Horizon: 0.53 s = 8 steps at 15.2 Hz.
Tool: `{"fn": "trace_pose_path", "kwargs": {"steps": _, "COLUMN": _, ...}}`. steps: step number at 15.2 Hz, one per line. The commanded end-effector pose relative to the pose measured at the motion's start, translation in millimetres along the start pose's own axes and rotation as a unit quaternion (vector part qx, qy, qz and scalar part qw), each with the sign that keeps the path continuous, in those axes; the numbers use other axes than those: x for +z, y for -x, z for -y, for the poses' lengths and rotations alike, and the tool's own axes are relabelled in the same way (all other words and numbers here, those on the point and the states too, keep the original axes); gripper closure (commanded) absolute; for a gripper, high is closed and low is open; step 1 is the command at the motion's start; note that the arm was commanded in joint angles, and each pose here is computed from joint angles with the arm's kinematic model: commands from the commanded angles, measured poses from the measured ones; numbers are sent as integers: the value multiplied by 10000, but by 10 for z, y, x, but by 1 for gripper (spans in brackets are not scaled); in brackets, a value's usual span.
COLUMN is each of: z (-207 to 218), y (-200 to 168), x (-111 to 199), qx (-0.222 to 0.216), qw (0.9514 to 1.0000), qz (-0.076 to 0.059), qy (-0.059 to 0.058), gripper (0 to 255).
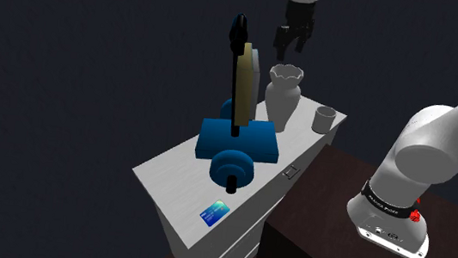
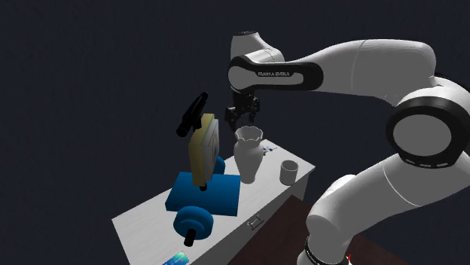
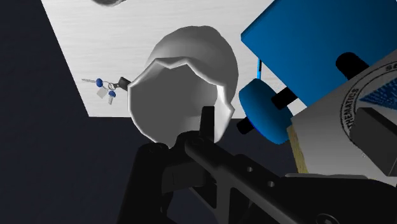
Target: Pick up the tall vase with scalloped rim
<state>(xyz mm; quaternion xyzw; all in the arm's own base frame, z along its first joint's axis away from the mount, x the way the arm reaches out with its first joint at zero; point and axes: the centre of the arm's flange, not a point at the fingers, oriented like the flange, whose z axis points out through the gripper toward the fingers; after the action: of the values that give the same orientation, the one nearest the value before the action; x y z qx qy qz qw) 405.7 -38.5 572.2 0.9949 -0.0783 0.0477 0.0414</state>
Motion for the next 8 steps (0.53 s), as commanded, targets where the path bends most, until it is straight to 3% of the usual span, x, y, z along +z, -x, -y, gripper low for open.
{"fn": "trace_pose_path", "kwargs": {"steps": 1, "z": -73, "y": -190, "x": 217, "qx": 25, "qw": 10000, "qz": 48, "qy": 60, "gripper": 0}}
{"fn": "trace_pose_path", "kwargs": {"steps": 5, "z": -214, "y": -558, "x": 583, "qx": 79, "qw": 9997, "qz": 146, "qy": 176, "gripper": 0}}
{"fn": "trace_pose_path", "kwargs": {"steps": 8, "z": -227, "y": -601, "x": 742, "qx": 87, "qw": 9996, "qz": 161, "qy": 193, "gripper": 0}}
